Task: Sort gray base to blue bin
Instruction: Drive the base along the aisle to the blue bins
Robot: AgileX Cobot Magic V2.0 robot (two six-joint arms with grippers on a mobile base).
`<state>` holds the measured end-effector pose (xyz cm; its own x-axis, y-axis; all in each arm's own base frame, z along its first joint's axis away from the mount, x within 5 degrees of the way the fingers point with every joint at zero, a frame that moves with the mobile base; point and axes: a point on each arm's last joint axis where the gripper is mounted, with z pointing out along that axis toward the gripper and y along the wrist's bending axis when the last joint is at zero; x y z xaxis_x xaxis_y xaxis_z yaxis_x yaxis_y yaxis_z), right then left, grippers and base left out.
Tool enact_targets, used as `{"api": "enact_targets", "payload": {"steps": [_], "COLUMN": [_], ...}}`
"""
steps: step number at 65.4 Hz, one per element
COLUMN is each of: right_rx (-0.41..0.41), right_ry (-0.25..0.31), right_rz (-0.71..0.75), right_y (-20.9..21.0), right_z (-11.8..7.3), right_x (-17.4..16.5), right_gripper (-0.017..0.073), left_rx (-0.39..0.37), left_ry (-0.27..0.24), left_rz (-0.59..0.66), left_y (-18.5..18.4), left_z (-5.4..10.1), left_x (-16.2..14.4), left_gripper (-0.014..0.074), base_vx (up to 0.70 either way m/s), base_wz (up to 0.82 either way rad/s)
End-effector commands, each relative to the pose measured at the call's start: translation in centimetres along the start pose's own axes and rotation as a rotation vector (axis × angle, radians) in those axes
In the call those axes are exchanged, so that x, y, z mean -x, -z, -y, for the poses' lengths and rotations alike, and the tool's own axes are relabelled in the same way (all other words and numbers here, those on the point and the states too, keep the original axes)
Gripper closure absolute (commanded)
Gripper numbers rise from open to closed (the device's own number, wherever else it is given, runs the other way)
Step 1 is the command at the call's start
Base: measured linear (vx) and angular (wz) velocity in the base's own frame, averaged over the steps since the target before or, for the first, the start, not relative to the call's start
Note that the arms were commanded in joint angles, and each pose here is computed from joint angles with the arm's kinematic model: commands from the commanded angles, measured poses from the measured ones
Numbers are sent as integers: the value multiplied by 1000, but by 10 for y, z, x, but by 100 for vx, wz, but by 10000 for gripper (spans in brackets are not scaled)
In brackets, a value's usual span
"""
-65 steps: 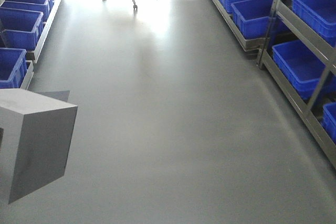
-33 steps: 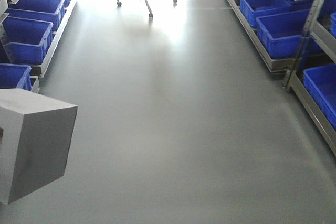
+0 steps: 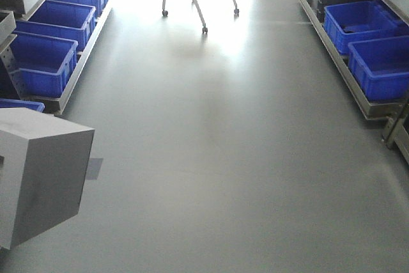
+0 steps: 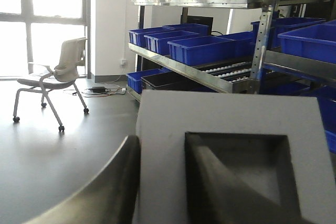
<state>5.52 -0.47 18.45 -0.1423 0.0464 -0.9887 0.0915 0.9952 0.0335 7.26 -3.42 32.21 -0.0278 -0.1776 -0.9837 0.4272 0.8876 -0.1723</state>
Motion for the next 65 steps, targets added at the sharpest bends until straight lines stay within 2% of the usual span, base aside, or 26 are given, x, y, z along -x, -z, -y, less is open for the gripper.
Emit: {"api": "enact_targets", "payload": {"steps": [1,38,65], "right_rx": [0,0,0], "right_ry": [8,8,8], "right_rz": [75,75,75], "right_y": [0,0,0], "right_z": [0,0,0], "right_x": [6,6,6], "right_gripper": [564,564,564], "left_rx": [-20,-20,-20], "left_ry": [12,12,12], "left_rz": [125,125,125], "left_y": [1,1,1], "left_z": [3,3,3], "left_x": [18,18,18], "left_gripper": [600,600,600], "base_vx": [47,40,31], "base_wz": [11,18,71]}}
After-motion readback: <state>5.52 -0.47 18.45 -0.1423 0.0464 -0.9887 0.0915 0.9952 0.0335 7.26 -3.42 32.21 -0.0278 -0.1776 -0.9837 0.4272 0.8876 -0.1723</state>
